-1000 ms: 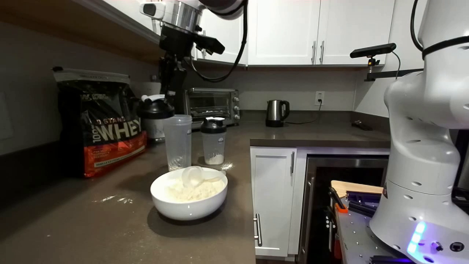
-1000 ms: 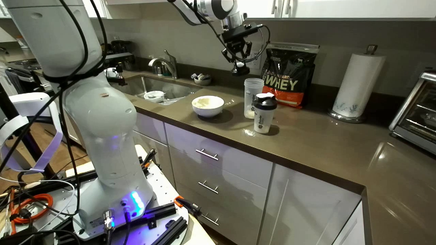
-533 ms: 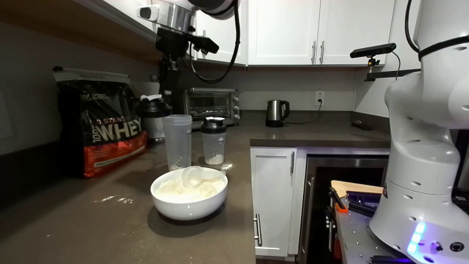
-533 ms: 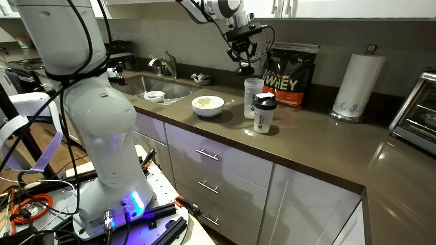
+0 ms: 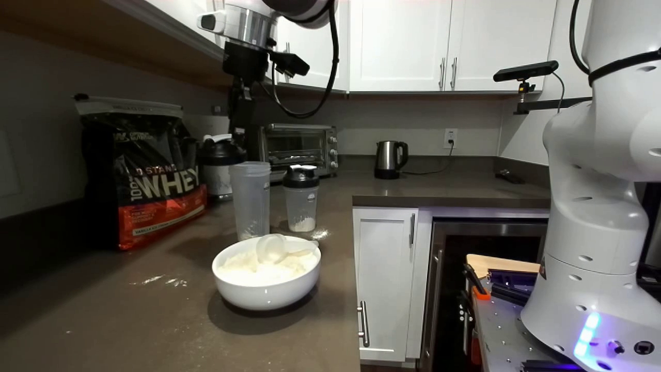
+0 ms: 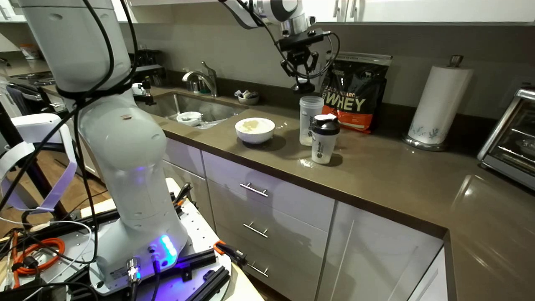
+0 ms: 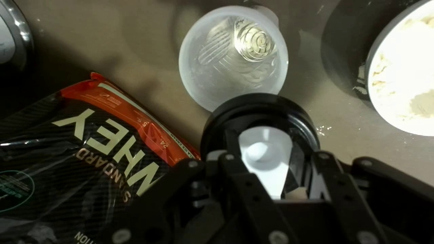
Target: Pick the lid on the counter and put it on the bigger cup
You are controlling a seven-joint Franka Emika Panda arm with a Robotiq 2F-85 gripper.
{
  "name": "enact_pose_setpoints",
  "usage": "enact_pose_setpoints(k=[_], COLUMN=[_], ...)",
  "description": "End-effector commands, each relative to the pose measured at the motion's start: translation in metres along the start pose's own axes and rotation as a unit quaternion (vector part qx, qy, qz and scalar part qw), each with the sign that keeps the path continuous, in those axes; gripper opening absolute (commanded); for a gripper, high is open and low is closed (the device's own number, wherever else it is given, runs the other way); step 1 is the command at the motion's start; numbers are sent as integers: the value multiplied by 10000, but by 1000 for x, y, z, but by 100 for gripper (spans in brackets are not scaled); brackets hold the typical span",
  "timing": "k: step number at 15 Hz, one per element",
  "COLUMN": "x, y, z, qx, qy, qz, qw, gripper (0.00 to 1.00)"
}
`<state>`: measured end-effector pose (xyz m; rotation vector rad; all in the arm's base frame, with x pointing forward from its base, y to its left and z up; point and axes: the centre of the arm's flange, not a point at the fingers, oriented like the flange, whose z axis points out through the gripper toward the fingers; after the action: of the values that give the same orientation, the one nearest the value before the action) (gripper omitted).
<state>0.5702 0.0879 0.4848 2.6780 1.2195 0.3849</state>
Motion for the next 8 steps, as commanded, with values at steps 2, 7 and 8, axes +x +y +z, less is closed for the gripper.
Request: enact_pose_setpoints(k=[2,7,8], x=[-16,-26,-26], y=[13,24,26], z=[-4,-1,-1], qx=[95,192,218], qy=[-175,-275,-293], qz=[326,519,556], qw=[9993,9981,9978], gripper=[13,13,13])
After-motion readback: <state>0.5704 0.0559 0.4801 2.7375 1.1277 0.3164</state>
